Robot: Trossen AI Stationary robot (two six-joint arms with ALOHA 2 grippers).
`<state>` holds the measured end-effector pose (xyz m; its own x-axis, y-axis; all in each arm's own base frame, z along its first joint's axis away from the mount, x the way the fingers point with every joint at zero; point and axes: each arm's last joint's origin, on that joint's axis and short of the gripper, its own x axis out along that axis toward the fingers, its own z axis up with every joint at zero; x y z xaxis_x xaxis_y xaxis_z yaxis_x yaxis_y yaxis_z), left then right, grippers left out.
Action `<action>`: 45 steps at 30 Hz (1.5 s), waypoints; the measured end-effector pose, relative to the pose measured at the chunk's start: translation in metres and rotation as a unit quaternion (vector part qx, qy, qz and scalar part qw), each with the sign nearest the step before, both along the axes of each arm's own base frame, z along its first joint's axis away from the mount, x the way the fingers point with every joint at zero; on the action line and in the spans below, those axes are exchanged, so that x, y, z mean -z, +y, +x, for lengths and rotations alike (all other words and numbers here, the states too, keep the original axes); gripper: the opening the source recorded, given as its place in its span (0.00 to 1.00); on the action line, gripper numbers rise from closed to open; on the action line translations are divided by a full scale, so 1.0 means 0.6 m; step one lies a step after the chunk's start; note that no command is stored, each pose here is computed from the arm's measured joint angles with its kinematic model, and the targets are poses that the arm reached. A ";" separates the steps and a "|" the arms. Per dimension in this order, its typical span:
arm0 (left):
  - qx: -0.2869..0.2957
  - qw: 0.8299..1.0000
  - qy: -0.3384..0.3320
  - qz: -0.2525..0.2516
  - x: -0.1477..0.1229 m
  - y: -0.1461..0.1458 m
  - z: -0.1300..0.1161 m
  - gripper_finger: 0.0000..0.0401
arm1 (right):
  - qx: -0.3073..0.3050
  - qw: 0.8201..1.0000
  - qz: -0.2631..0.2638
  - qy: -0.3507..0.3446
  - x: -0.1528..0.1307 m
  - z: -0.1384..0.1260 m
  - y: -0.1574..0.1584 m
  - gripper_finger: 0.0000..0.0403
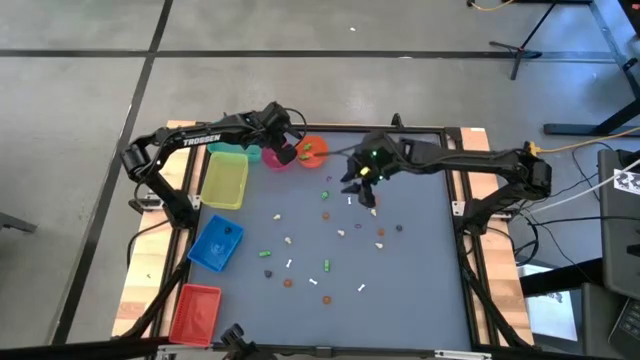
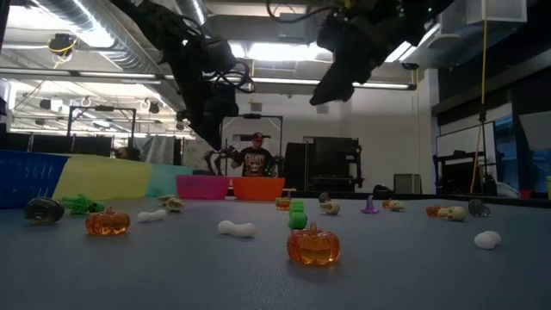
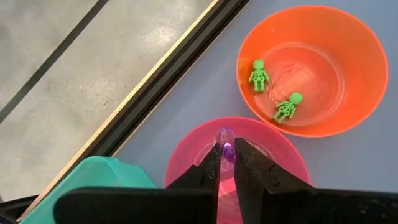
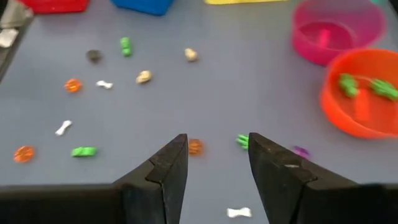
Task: Sort Halloween decoration
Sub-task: Put the purple witch hat toy into the pink bin, then put the green skeleton toy into the orange bin
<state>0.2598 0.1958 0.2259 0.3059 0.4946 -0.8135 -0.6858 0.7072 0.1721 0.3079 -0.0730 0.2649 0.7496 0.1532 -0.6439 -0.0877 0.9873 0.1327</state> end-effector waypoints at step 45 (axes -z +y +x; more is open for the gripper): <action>-0.005 1.000 -0.015 0.001 -0.002 -0.001 0.004 0.31 | -0.042 0.994 -0.100 0.003 0.121 0.083 -0.030 0.42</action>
<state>0.2622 0.1952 0.2270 0.3247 0.4990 -0.8035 -0.6977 0.6999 0.1528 0.3575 -0.0910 0.1925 0.7352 0.0831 -0.6727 -0.1705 0.9832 -0.0649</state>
